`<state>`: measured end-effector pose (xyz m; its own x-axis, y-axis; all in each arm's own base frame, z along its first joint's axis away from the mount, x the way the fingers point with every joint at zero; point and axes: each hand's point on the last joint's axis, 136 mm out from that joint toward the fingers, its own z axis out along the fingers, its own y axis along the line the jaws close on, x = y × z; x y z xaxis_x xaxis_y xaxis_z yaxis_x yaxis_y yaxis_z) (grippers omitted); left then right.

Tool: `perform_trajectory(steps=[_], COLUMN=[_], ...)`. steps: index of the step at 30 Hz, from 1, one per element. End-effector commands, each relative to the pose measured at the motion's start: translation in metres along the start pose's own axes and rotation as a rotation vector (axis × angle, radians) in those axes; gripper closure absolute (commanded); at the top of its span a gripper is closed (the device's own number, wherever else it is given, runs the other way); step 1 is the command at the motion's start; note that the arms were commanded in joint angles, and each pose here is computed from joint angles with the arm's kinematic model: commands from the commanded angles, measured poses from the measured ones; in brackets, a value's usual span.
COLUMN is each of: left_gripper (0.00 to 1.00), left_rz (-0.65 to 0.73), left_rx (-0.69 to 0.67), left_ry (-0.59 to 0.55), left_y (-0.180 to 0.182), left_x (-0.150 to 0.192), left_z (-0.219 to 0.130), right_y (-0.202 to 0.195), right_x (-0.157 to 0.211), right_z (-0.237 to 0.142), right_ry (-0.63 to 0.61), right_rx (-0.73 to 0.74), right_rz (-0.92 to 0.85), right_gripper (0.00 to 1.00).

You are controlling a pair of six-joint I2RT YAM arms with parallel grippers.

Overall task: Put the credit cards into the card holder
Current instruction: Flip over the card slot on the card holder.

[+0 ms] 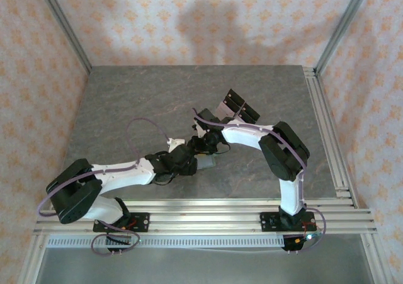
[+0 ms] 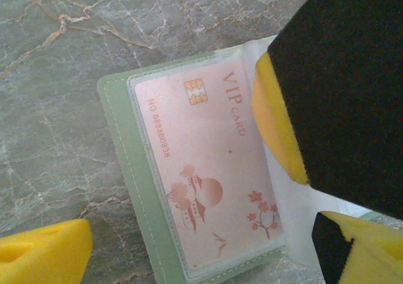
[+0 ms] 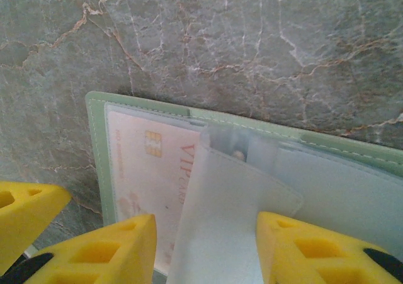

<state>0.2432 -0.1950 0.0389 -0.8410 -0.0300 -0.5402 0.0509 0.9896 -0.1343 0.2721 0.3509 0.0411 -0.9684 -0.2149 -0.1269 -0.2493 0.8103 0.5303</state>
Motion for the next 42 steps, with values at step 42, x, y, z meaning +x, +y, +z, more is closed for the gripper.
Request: perform_trajectory(steps=[42], left_gripper=[0.07], left_rz=[-0.112], left_rx=[-0.055], left_ry=[-0.184], left_y=[0.038], left_x=[-0.021], left_z=[-0.050], right_y=[0.055], right_x=[-0.008], right_z=[0.002], right_ry=[-0.049], right_rx=[-0.162], right_rz=[0.086], right_gripper=[0.50])
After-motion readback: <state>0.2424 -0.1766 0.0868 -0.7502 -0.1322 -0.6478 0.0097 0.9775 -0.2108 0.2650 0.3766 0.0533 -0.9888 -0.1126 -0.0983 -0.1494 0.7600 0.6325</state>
